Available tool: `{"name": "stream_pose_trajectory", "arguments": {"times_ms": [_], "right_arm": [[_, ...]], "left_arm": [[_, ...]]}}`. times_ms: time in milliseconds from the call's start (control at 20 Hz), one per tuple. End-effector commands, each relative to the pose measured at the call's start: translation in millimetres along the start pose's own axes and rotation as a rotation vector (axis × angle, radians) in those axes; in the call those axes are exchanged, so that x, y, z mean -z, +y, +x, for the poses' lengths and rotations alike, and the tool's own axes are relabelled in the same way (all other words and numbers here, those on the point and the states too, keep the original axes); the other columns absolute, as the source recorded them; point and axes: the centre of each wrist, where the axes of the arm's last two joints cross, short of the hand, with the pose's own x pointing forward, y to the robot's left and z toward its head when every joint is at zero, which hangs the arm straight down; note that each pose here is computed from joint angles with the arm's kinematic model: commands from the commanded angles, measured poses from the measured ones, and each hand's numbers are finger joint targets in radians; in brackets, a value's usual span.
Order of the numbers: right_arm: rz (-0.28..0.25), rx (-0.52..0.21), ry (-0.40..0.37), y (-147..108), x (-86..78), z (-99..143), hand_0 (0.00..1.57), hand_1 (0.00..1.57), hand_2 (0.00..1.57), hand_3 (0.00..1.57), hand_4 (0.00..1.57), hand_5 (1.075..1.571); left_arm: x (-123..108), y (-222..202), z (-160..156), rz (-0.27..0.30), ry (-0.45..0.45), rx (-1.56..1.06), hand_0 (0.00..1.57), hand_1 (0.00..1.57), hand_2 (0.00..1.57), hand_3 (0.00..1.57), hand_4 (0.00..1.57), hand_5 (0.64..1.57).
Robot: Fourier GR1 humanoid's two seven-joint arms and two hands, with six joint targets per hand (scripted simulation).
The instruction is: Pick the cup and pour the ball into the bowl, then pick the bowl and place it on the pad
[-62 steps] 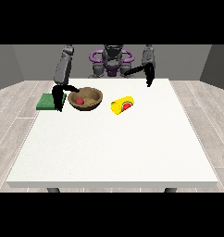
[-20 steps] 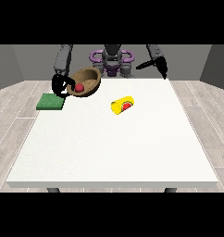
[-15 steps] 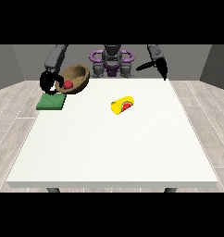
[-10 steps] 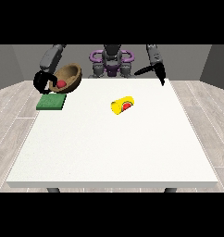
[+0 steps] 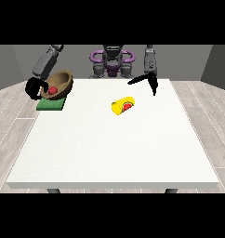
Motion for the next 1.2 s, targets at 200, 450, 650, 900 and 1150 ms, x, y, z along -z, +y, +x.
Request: {"name": "stream_pose_trajectory", "arguments": {"times_ms": [200, 450, 650, 900, 1150], "right_arm": [[-0.074, -0.045, -0.17, -62, -19.8, 31, 1.57, 1.57, 1.57, 0.0, 1.03, 1.566], [-0.063, -0.095, -0.205, -72, -21.5, 52, 1.57, 1.57, 1.57, 0.0, 1.04, 1.569], [-0.062, -0.105, -0.238, -86, -28.0, 63, 1.57, 1.57, 1.57, 0.44, 1.03, 1.571], [-0.065, 0.023, -0.167, -88, -26.3, 65, 1.57, 1.57, 1.57, 0.0, 0.78, 1.569], [-0.074, 0.001, -0.119, -85, -25.2, 61, 1.57, 1.57, 1.57, 0.81, 0.74, 1.571]], "left_arm": [[8, -2, 45, 0.023, -0.144, 0.008, 0.0, 0.0, 0.0, 0.0, 0.0, 1.563], [26, 12, 69, 0.07, -0.182, 0.031, 0.0, 0.0, 0.0, 0.0, 0.0, 1.564], [9, 17, 73, 0.054, -0.202, 0.023, 0.0, 0.0, 0.0, 0.0, 0.0, 1.563], [13, 26, 84, 0.043, -0.178, 0.005, 0.0, 0.0, 0.0, 0.0, 0.0, 1.566], [9, 26, 67, 0.052, -0.145, -0.004, 0.0, 0.0, 0.0, 0.0, 0.0, 1.566]]}}
